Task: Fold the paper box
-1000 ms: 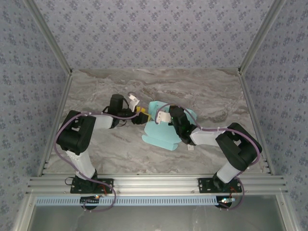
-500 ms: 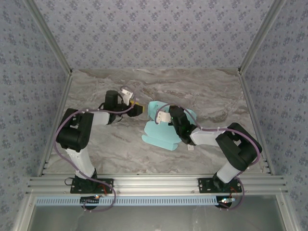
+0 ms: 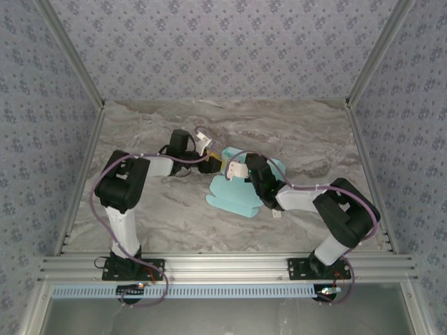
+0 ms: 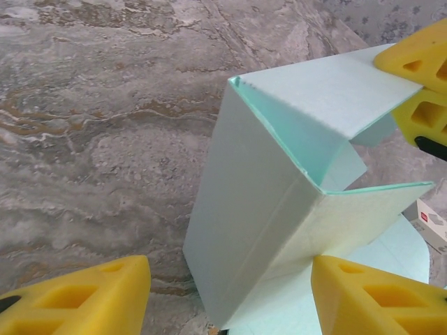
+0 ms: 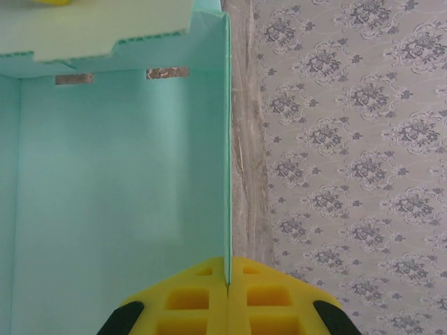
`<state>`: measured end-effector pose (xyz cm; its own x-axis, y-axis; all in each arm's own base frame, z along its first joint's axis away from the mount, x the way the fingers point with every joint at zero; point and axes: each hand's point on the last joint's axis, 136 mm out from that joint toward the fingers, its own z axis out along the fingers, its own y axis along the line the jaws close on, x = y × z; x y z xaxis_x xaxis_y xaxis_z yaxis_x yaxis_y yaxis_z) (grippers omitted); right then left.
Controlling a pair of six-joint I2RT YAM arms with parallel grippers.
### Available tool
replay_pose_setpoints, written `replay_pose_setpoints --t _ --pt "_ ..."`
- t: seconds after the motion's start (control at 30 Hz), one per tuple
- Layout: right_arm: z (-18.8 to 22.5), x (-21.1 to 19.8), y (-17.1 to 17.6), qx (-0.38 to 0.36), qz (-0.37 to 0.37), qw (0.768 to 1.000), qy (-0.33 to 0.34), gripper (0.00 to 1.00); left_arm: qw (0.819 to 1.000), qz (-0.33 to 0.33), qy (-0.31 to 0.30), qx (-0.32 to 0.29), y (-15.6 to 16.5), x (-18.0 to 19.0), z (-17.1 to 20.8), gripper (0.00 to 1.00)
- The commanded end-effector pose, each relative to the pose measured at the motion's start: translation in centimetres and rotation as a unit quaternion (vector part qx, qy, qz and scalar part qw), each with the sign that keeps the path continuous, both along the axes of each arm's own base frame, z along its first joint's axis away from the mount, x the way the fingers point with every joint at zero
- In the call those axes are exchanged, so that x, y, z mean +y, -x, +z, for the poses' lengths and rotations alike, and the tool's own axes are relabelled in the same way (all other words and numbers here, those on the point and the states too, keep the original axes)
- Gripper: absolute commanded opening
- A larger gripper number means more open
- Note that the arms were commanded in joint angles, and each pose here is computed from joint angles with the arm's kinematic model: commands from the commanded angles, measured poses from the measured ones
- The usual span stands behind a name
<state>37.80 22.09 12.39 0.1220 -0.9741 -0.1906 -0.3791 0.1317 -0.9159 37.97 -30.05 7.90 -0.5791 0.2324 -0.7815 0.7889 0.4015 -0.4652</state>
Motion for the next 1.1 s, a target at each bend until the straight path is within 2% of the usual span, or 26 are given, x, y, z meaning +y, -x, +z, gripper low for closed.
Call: replay_pose_setpoints --t 0.0,0.37,0.63,0.8,1.07 --pt "0.7 0.6 0.1 -0.002 0.004 1.0 -0.008 0.05 0.999 -0.03 0.011 -0.007 0.4 -1.0 0.2 0.62" --pt "0.6 0.7 0.4 0.005 0.007 1.0 -0.013 0.05 0.999 -0.018 0.009 -0.032 -0.2 -1.9 0.3 0.6" --pt "0.6 0.7 0.6 0.009 0.008 1.0 -0.016 0.05 0.998 0.026 -0.007 -0.057 -1.1 -2.1 0.0 0.6" --pt "0.5 0.8 0.7 0.013 0.011 1.0 -0.016 0.05 0.997 0.042 -0.004 -0.064 -1.2 -2.0 0.2 0.64" --pt "0.3 0.8 0.7 0.018 0.009 1.0 -0.018 0.05 0.998 0.032 0.014 -0.06 -1.0 -2.5 0.7 0.72"
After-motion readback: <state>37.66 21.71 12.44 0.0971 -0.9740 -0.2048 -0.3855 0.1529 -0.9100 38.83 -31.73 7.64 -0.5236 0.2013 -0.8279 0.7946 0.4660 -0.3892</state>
